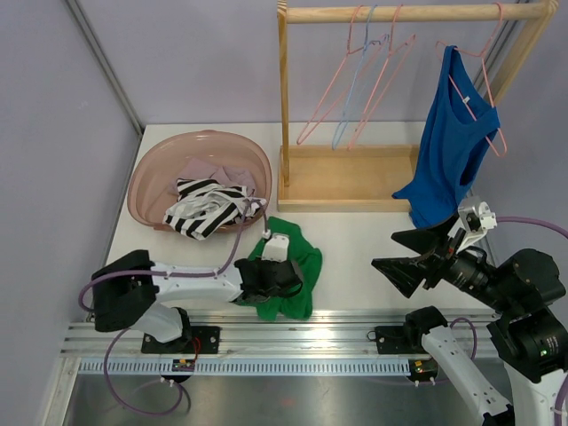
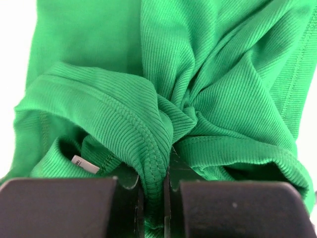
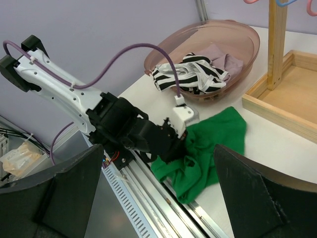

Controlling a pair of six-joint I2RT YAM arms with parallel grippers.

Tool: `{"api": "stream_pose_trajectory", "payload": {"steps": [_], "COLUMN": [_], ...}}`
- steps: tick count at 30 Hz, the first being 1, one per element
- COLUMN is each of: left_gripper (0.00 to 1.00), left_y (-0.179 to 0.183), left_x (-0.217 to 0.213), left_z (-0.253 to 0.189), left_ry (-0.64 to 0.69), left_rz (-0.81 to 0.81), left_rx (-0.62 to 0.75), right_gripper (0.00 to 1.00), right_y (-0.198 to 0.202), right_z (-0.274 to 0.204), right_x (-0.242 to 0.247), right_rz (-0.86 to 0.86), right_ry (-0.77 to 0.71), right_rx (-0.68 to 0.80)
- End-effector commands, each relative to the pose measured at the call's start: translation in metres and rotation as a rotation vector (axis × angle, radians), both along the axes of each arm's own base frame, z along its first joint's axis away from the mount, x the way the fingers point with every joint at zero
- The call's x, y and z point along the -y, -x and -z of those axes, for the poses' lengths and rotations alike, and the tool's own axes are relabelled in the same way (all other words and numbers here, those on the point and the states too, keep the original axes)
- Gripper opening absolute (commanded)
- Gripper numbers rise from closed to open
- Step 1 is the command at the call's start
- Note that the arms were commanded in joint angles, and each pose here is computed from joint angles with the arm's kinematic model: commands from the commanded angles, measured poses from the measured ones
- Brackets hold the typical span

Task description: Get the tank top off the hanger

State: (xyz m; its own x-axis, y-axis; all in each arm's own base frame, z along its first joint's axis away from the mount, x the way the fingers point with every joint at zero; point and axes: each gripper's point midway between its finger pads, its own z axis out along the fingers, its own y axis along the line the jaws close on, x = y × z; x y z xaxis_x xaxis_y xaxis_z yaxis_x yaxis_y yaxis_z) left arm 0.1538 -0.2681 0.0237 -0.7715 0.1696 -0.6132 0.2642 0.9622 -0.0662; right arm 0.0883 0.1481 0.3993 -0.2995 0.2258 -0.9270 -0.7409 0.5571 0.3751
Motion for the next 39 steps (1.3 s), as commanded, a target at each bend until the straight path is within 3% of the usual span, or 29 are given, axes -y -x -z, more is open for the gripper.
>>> {"api": "stream_pose_trajectory", "payload": {"steps": [1,9,14,19,32,39], "left_gripper": [0.0,0.0,0.0,0.0,0.0,0.0], "left_y": [-0.013,-0.033,-0.046,-0.058,-0.094,-0.125], "left_x": [-0.097,-0.16,-0.2,-0.201,-0.229,-0.225], "left_z": [-0.032,-0.117,-0.136,-0.169,-0.244,-0.287], "left_ry": [-0.202,-0.078,-0.086,-0.018,-0.082,-0.009], "left_rz": [-0.299,-0.54,-0.635,-0.631,-0.728,-0.724], "left_rx": [0.152,0.283,0.298,0.351,0.468,0.501], "right_gripper": [0.99,1.0,0.99,1.0,1.0,0.99], "right_y": [0.006,0.007,0.011,0.01,0.01,0.01], "right_z": [-0.015,-0.02,-0.025,-0.026,-0.025,-0.024], "right_x": [0.0,-0.001,-0.001,-0.002,-0.004,-0.002], "right_rz": [-0.014,-0.021,-0.028,-0.034,-0.046,-0.04], "right_ry": [-0.02,-0.036,-0.044,-0.045,-0.044,-0.022], "right_rx": [0.064,0.079,0.097,0.1,0.106,0.116]}}
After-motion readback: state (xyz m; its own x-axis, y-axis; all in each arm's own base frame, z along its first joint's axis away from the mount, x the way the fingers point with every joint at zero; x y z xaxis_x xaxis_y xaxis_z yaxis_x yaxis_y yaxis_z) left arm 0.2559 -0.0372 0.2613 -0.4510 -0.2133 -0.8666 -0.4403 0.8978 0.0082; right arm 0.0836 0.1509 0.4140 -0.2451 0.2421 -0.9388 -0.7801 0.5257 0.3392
